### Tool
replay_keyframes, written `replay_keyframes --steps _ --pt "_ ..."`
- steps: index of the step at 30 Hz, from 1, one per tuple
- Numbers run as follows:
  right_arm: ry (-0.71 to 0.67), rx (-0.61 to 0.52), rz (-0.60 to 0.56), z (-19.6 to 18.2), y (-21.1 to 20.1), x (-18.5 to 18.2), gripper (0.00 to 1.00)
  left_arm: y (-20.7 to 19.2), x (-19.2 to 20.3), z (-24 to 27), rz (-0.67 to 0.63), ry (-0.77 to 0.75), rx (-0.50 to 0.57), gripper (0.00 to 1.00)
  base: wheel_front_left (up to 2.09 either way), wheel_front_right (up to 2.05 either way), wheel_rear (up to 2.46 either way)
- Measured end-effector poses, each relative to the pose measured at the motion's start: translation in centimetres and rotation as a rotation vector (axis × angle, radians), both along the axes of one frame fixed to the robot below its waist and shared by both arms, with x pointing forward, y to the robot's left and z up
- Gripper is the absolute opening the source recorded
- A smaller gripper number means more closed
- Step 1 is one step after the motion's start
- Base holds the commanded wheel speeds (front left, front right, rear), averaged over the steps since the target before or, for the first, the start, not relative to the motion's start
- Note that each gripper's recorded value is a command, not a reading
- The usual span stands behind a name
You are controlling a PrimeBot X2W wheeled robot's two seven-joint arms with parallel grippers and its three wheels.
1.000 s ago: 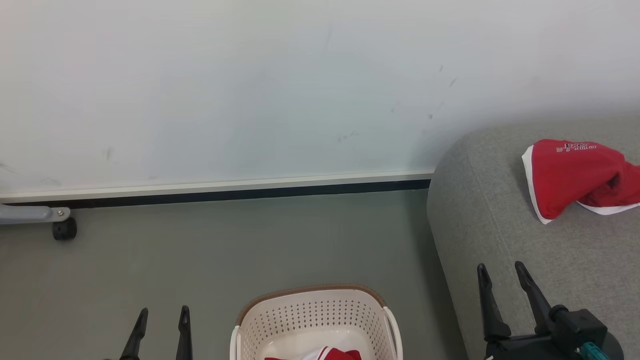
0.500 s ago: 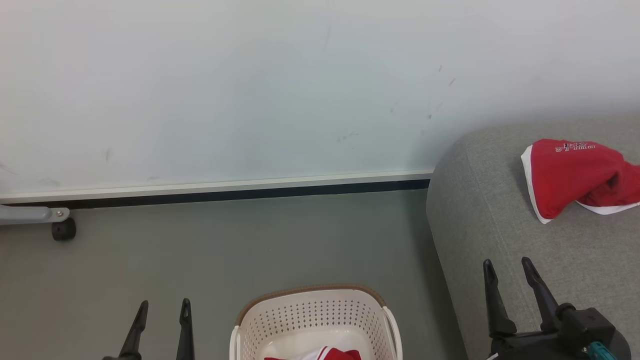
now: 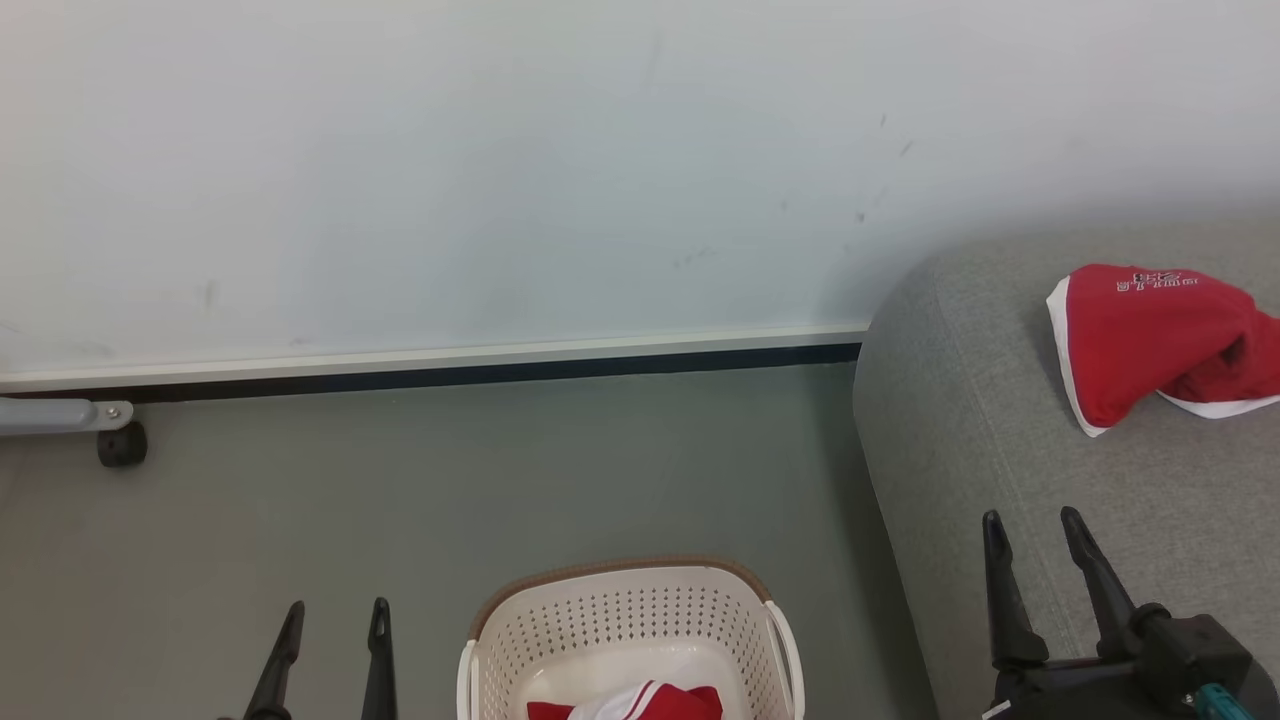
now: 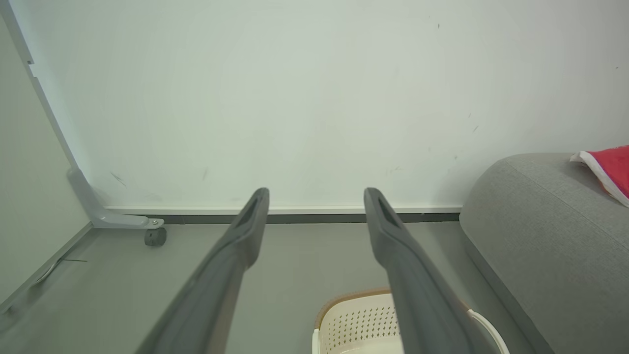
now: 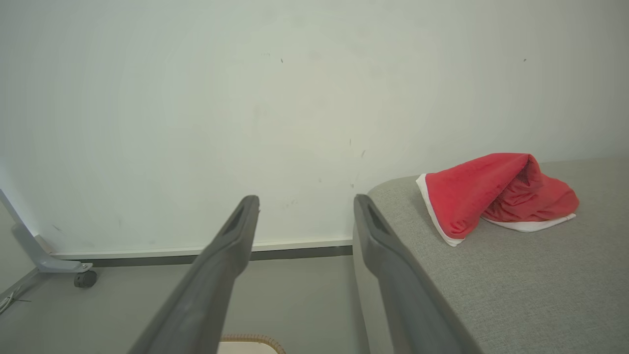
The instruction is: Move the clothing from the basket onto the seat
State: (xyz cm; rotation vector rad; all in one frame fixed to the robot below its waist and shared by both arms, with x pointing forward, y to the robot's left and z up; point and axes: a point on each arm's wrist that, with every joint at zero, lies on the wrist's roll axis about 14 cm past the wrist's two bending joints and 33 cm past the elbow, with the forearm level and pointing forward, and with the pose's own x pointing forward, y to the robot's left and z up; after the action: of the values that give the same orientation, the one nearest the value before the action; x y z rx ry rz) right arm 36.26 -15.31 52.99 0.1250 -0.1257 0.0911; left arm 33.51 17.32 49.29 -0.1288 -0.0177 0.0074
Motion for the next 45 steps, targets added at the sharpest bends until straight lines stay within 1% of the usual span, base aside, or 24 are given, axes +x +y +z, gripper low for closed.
replay_keyframes --steps 5,10,12,17,22,28,29,37,42,45 --pt "0.008 -0.005 -0.022 -0.3 -0.9 0.4 1.0 -1.1 0.3 -0.6 -0.037 0.02 0.001 1.0 0.0 0.0 0.0" --pt "0.011 -0.016 -0.055 -0.5 -2.1 1.3 1.0 -3.7 1.6 -1.2 -0.133 0.034 0.004 1.0 0.0 0.0 0.0" --pt "0.008 -0.022 -0.062 -0.4 -2.5 1.9 1.0 -4.6 2.4 -1.8 -0.17 0.047 0.022 1.0 0.0 0.0 0.0" --pt "-0.003 -0.04 -0.072 -0.3 -3.1 3.8 1.0 -6.7 4.3 -3.9 -0.255 0.119 0.052 1.0 0.0 0.0 0.0" --pt "-0.034 -0.056 -0.089 0.4 -3.9 5.8 1.0 -9.2 5.5 -7.1 -0.347 0.22 0.073 1.0 0.0 0.0 0.0" --pt "-0.037 -0.114 -0.12 0.0 -5.6 7.1 1.0 -13.9 6.3 -11.0 -0.491 0.341 0.09 1.0 0.0 0.0 0.0" --pt "-0.038 -0.129 -0.121 -0.1 -5.8 7.6 1.0 -15.1 6.5 -12.3 -0.531 0.382 0.103 1.0 0.0 0.0 0.0" --pt "-0.073 -0.163 -0.112 0.0 -5.8 10.0 1.0 -18.2 5.2 -18.3 -0.702 0.543 0.186 1.0 0.0 0.0 0.0" --pt "-0.08 -0.19 -0.123 -0.5 -6.4 11.0 1.0 -19.1 5.0 -21.5 -0.768 0.622 0.234 1.0 0.0 0.0 0.0" --pt "-0.092 -0.209 -0.132 -0.6 -7.0 11.8 1.0 -19.5 5.1 -23.2 -0.793 0.658 0.242 1.0 0.0 0.0 0.0"
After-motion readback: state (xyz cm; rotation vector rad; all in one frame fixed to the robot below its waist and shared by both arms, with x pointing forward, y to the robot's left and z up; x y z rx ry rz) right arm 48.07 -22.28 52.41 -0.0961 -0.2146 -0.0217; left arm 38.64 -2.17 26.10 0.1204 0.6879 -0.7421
